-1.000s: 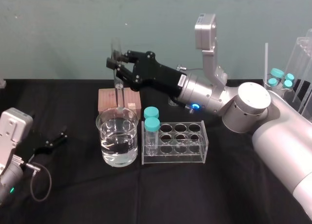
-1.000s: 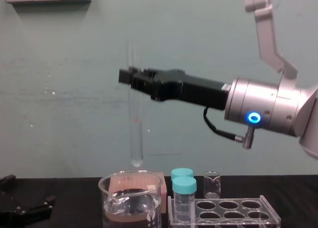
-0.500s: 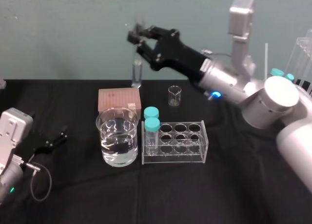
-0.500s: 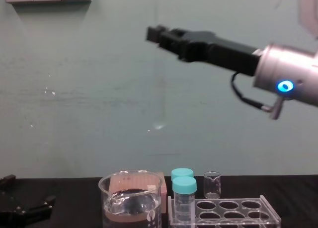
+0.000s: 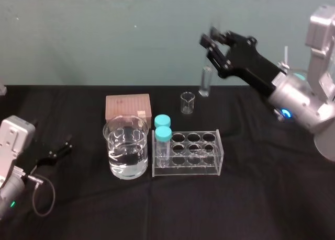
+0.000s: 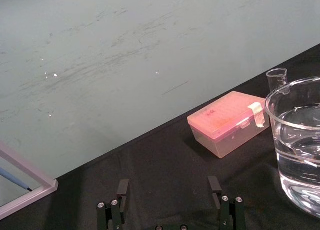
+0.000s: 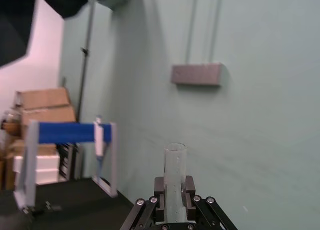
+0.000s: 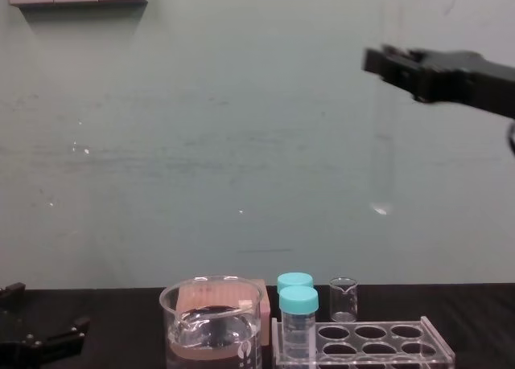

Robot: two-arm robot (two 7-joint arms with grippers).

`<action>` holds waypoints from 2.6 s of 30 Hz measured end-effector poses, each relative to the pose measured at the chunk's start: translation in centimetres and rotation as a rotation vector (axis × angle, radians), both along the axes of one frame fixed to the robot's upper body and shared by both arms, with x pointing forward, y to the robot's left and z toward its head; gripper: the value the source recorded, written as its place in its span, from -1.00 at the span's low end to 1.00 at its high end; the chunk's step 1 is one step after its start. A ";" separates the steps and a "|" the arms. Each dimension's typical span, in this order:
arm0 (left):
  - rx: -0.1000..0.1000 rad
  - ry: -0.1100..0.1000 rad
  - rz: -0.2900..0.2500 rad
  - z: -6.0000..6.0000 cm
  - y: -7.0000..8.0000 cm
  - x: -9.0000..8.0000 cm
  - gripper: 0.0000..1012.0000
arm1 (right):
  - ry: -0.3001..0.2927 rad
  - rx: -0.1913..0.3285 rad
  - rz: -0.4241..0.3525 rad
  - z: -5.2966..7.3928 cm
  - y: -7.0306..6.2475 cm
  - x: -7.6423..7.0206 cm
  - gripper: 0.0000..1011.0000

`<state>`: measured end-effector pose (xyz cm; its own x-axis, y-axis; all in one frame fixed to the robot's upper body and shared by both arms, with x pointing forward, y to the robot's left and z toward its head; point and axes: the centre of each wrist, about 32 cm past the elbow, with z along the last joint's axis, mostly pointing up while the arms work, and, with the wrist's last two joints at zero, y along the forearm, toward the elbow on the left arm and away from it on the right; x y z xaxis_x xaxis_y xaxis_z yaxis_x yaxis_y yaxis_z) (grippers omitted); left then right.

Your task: Hold the test tube with one hand and immerse one end into the beaker, then return it to the test tube rack.

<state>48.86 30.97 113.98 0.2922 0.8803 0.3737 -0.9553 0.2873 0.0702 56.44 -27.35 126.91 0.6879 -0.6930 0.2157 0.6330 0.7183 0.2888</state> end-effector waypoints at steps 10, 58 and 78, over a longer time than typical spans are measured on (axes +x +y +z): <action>0.000 0.000 0.000 0.0 0.0 0.0 0.98 | 0.099 -0.015 -0.102 -2.5 -2.3 -2.6 -0.55; 0.000 0.000 0.000 0.0 0.0 0.0 0.98 | 0.251 -0.026 -0.093 -6.4 -1.0 -0.3 -0.55; 0.000 0.000 0.000 0.0 0.0 0.0 0.98 | 0.301 -0.042 -0.086 -7.2 -0.7 -0.1 -0.55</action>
